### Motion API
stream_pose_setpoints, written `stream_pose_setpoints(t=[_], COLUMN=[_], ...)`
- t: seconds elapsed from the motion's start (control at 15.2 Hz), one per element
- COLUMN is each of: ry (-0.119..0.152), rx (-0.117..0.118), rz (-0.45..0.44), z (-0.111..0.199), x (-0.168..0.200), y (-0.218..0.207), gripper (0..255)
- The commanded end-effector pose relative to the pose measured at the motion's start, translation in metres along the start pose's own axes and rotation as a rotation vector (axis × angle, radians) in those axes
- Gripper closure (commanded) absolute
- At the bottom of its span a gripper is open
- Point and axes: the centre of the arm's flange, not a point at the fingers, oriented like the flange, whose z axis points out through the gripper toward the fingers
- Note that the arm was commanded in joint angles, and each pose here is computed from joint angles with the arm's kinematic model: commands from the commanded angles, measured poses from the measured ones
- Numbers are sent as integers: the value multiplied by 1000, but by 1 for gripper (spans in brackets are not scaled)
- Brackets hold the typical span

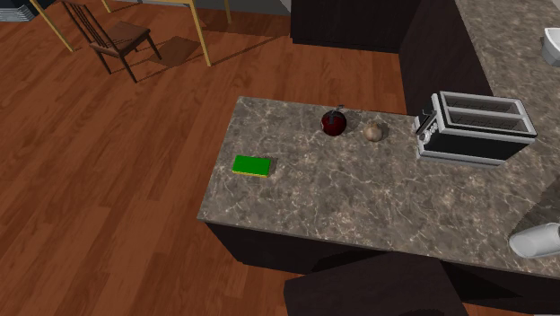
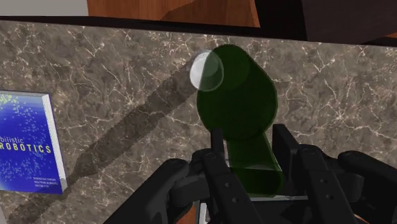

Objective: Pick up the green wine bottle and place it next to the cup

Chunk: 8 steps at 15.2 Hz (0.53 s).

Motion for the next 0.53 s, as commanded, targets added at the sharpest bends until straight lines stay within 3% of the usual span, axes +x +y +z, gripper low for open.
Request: stream_pose_setpoints(t=[0.0,0.46], ry=[0,0], rx=[-4,-4], rz=[-3,-3], z=[0,-1], x=[-2,-19], y=[25,113], gripper=[255,255])
